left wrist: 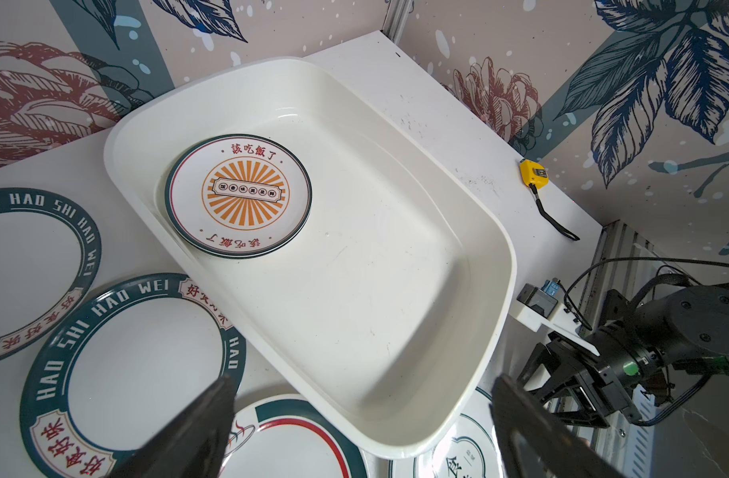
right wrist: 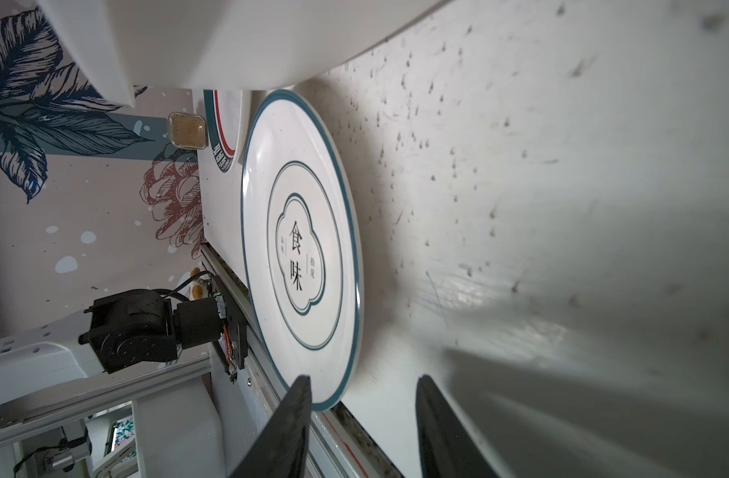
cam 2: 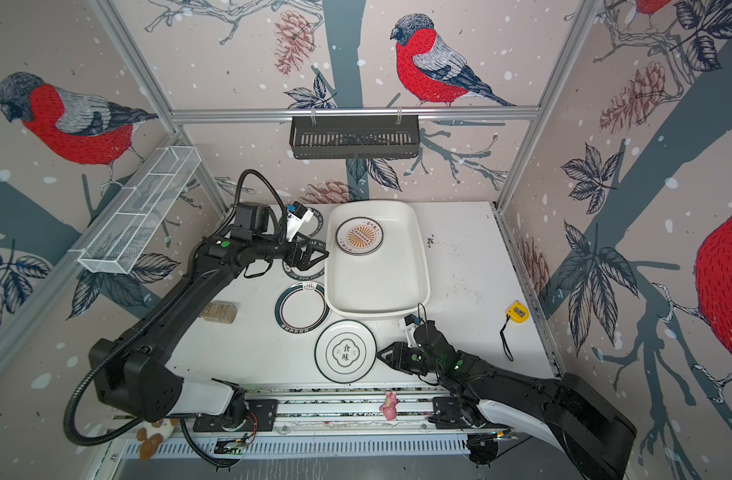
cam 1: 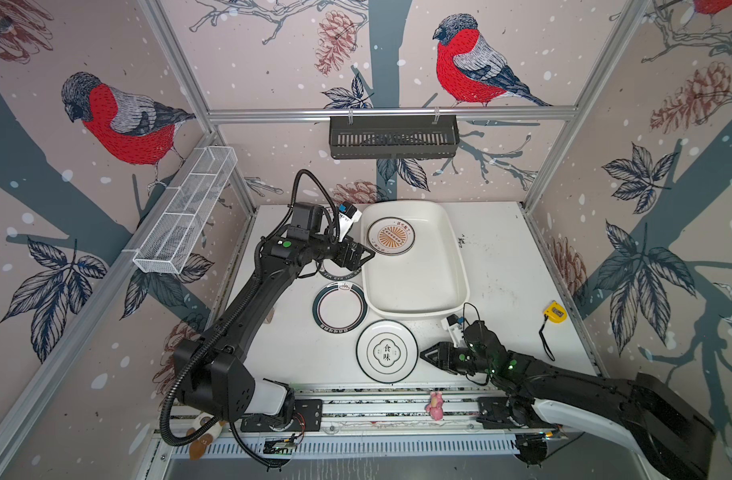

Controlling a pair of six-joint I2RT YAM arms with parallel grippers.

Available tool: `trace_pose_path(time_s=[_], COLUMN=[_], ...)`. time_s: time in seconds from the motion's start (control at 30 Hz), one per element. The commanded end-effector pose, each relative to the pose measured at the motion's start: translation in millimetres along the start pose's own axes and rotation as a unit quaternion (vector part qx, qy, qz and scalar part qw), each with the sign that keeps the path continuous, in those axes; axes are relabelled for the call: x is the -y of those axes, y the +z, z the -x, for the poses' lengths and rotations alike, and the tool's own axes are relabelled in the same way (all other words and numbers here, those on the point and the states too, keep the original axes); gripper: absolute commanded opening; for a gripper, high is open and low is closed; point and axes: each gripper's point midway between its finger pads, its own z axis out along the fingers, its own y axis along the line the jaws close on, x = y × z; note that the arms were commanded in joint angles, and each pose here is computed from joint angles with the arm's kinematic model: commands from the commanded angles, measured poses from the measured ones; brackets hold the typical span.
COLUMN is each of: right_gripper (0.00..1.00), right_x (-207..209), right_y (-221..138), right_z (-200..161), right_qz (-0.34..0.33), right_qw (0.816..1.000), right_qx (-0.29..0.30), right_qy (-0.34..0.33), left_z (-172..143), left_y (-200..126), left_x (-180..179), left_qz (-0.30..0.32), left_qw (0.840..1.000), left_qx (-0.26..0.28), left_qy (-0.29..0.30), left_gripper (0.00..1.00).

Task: Place the plates into the plastic bin on the countertop
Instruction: Pick up the plate from the bottom-center of the table.

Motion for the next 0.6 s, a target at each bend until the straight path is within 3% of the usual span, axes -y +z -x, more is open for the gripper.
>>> trace_pose_path(time_s=[0.0,0.57], right_gripper=[0.43,0.39], right_x=[-9,-15], right_y=[2,17], right_z=[5,5], right_qz=[0.015,0.013], right_qw=[1.0,1.0], right_qx=[0.011,0.006], right_qy=[-0.003,0.006], left_z=[4,7], left_y=[-2,-8], left_x=[6,11], left_qz=[-0.012,-0.016], left_qw=[1.0,1.0], left_qx=[0.009,0.016], left_qy=[0.007,0.01], left_gripper=[0.96,0.96])
